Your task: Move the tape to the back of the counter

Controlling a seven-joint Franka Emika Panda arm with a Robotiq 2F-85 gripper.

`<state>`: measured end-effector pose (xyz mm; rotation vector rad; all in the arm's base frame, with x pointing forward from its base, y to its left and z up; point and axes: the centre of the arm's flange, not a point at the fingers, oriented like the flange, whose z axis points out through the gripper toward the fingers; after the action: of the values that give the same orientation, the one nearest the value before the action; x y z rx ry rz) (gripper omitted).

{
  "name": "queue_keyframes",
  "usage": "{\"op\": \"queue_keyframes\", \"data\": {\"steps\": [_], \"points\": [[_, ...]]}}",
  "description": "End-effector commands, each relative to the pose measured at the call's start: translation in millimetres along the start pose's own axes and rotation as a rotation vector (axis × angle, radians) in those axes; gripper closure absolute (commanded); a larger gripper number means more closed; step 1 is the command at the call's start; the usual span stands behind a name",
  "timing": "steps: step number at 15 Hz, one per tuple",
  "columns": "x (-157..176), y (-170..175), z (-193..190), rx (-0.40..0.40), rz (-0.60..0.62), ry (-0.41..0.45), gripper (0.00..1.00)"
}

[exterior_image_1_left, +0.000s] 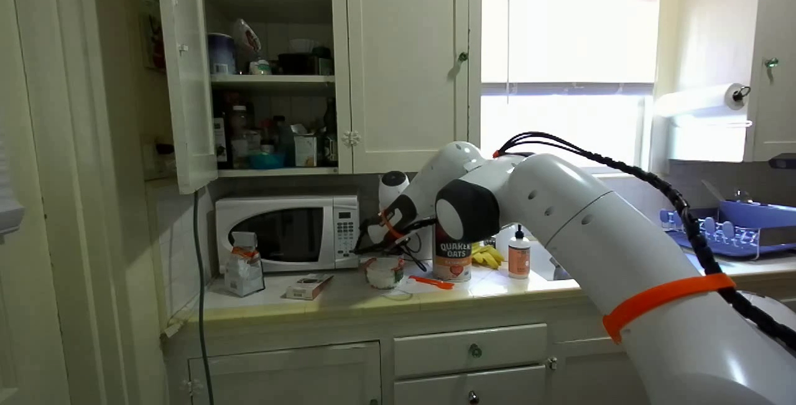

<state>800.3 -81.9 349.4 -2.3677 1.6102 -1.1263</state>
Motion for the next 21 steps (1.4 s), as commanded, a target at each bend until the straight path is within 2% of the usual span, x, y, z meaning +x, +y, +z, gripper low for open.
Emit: {"op": "queue_keyframes", "data": {"steps": [1,5,12,16,21], "points": [[-3.4,-10.8,-7.4,-0.057,0.054,0.003,0.96],[-3.0,-18.7,-24.0,-0.08,0.119,0.004,0.96],[10.5,-25.2,-37.7,-0.215,0.261,-0.003,0.96],[13.8,-23.8,-37.5,-0.279,0.299,-0.019,0.96],[13.0,-21.5,-28.4,-0.279,0.318,-0.064,0.96]]}}
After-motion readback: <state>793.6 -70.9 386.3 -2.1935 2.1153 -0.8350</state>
